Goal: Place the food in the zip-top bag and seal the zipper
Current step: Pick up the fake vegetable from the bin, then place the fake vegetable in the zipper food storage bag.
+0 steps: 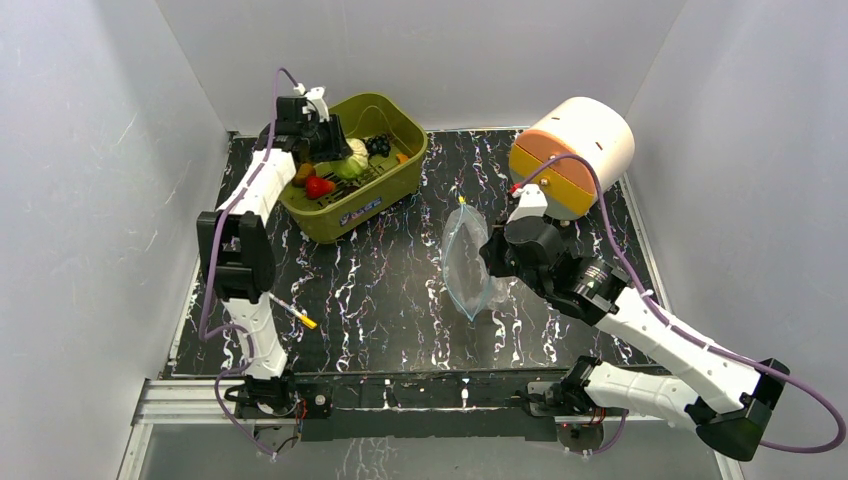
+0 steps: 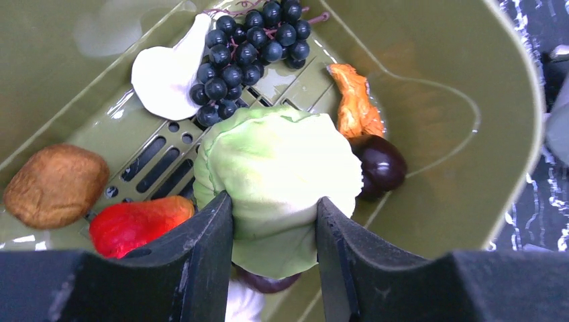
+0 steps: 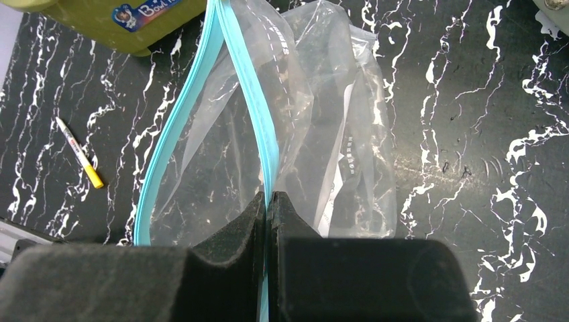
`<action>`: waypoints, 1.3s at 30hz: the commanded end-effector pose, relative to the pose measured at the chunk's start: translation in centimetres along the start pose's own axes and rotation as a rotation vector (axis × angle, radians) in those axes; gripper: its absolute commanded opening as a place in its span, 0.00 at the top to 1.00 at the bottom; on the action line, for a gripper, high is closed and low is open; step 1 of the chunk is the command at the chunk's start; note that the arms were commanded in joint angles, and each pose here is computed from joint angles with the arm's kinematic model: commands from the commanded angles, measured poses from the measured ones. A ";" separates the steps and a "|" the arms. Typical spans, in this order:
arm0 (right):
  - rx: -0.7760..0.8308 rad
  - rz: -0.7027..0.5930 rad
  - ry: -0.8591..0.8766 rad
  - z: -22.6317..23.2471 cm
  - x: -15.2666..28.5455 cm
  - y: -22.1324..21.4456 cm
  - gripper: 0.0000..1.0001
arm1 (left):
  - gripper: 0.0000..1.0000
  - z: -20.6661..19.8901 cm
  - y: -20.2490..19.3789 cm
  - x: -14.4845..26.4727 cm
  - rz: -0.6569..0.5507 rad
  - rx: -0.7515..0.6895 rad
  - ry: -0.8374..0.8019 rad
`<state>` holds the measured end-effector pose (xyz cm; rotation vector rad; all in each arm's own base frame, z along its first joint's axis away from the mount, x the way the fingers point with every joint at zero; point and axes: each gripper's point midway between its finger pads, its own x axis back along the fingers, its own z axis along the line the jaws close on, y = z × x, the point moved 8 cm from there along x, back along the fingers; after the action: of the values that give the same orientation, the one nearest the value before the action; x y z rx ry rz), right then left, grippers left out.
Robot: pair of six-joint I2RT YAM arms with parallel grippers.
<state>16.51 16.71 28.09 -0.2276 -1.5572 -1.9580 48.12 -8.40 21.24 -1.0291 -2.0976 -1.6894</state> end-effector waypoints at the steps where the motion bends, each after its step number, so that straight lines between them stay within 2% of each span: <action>1: -0.075 -0.119 0.032 0.7 0.6 2.1 1.00 | 0.98 -2.5 3.4 5.3 -0.164 0.018 -0.016; 7: -0.085 -0.129 0.021 0.9 0.4 2.6 1.00 | 0.98 -3.5 3.3 8.6 -0.203 0.052 -0.011; 12: -0.094 -0.133 0.030 1.4 0.0 2.9 1.00 | 0.98 -4.8 2.7 11.5 -0.190 0.089 -0.056; 22: -0.149 -0.094 0.061 2.4 -1.1 2.5 1.00 | 0.98 -8.5 0.1 17.5 -0.180 0.132 -0.284; 26: -0.190 -0.100 0.089 3.0 -1.5 2.5 1.00 | 0.99 -9.3 -1.5 18.4 -0.125 0.164 -0.359; 33: -0.222 -0.120 0.082 3.3 -2.8 2.4 1.00 | 1.00 -11.9 -4.3 21.3 -0.057 0.246 -0.586; 39: -0.250 -0.127 0.084 3.9 -4.0 2.4 1.00 | 1.00 -13.5 -5.6 23.9 -0.039 0.265 -0.730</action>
<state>19.05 20.48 27.96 -0.2238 -1.3659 -2.1306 27.23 -11.90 32.01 -1.4950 -2.5642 -1.1511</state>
